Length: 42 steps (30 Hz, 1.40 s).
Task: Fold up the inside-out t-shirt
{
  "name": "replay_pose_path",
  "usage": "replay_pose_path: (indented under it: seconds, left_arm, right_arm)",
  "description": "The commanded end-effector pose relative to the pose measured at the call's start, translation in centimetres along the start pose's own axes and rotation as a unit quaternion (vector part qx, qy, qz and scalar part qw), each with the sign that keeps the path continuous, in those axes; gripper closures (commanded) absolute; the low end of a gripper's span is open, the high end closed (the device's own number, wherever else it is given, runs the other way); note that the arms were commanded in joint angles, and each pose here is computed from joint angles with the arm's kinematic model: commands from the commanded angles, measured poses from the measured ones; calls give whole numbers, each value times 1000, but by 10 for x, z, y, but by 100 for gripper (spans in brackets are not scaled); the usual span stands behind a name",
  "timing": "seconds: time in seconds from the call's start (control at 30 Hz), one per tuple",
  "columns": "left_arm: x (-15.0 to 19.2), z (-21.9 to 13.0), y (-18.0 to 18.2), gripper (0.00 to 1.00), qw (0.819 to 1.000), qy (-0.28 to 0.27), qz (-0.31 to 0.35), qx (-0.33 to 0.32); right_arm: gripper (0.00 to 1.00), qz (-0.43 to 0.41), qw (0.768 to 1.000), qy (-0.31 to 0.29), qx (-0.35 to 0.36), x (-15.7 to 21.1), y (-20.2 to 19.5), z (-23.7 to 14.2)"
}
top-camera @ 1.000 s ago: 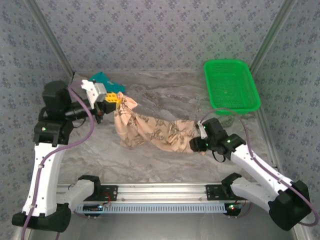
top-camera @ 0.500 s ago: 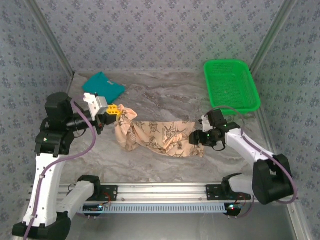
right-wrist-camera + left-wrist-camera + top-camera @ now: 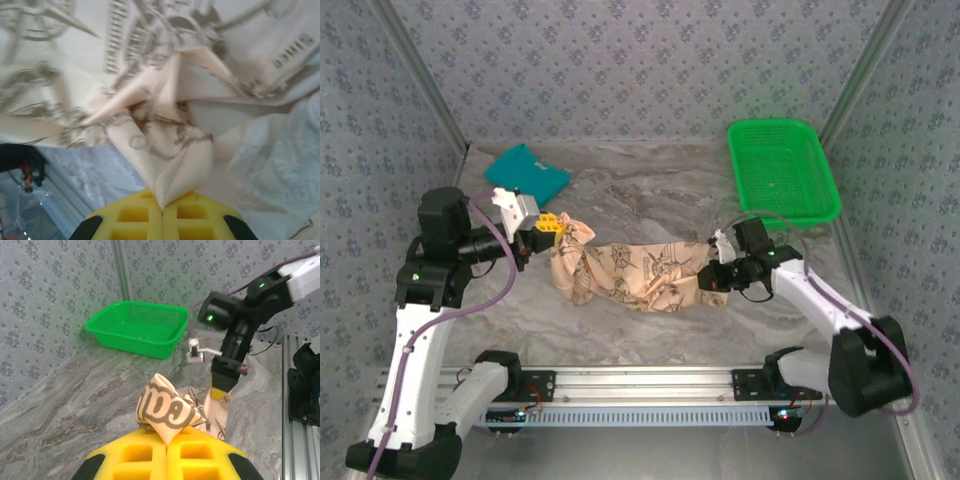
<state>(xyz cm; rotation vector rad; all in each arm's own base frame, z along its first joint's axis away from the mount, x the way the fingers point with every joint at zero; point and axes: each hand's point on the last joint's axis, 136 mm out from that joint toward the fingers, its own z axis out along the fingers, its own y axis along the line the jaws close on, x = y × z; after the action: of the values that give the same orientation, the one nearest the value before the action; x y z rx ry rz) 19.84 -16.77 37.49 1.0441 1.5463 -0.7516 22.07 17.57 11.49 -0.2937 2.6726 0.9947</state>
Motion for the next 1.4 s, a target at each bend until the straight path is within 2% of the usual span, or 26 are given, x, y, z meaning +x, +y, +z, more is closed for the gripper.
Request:
replay_pose_path:
  seconds: [0.0,0.1,0.2,0.3,0.37,0.47,0.6,0.77,0.9,1.03,1.13,1.27,1.37]
  left_arm:
    - [-5,-4,10,100,999,0,6,-36]
    - [-28,-14,28,100,995,-13,35,-95]
    - [-85,-31,41,100,986,-60,69,-139]
    - [-146,-43,32,100,980,-109,115,-117]
    - [-175,-49,31,100,975,-131,138,-115]
    - [-211,-63,17,100,967,-152,174,-106]
    - [-237,-88,-25,100,959,-166,213,-84]
    - [-250,-110,-56,100,954,-183,223,-82]
    - [-256,-107,-42,100,959,-177,199,-95]
    - [-241,-79,9,100,973,-140,147,-113]
    - [-200,-40,66,100,987,-82,84,-113]
    - [-96,29,152,100,997,16,-23,-77]
    - [-1,75,217,100,987,80,-125,-60]
  right_arm:
    - [100,-48,996,-70,1,-26,26,-48]
    - [100,-83,978,-187,43,-67,40,-106]
    - [100,-132,937,-310,89,-110,64,-171]
    - [100,-170,890,-406,122,-140,94,-234]
    - [100,-180,863,-450,140,-151,110,-269]
    - [100,-209,839,-481,143,-147,135,-304]
    - [100,-222,815,-516,143,-116,155,-340]
    - [100,-194,803,-543,152,-73,159,-370]
    - [100,-173,805,-542,168,-72,157,-381]
    - [100,-147,830,-508,179,-97,144,-362]
    - [100,-120,859,-458,195,-126,117,-323]
    - [100,-91,899,-385,187,-162,77,-248]
    - [100,-64,922,-326,198,-183,34,-185]
